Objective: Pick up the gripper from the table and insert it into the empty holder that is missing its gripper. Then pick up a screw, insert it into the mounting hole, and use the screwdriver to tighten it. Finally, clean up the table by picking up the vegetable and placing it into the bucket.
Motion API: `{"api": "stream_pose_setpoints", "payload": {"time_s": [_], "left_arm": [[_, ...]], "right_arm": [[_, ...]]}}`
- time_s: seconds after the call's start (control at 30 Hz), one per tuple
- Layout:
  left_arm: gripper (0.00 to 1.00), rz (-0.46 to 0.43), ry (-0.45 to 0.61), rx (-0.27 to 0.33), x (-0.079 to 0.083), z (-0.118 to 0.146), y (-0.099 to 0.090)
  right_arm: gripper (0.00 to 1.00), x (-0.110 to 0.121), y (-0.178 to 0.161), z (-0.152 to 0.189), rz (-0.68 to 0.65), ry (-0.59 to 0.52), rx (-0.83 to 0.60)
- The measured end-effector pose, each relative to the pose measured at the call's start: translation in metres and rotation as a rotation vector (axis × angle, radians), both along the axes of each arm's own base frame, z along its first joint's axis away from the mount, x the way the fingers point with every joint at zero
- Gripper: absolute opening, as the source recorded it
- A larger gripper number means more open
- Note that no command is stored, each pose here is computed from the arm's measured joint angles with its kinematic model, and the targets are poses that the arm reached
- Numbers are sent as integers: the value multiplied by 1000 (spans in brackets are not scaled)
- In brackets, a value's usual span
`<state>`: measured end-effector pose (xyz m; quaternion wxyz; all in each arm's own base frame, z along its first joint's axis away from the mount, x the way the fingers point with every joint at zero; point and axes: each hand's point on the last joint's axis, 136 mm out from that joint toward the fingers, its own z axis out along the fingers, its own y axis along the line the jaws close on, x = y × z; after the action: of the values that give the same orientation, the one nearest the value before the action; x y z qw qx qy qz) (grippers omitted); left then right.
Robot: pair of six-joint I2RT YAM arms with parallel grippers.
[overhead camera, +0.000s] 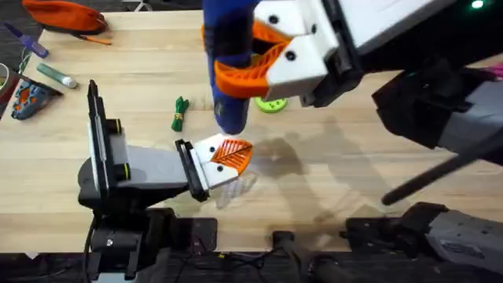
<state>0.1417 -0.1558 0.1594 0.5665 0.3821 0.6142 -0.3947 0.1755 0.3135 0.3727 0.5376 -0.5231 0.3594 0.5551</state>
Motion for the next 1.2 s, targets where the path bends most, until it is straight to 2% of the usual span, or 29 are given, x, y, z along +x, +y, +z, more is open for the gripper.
{"api": "stream_pose_setpoints", "payload": {"time_s": [0.17, 0.33, 1.2], "left_arm": [[16, 0, 0, 0, 0, 0, 0], [16, 0, 0, 0, 0, 0, 0], [16, 1, 0, 0, 0, 0, 0]], "right_arm": [[22, -2, 7, -12, 52, 6, -34], [22, -5, 9, -8, 95, -22, -40], [22, -20, 6, -11, 170, -72, -58]]}}
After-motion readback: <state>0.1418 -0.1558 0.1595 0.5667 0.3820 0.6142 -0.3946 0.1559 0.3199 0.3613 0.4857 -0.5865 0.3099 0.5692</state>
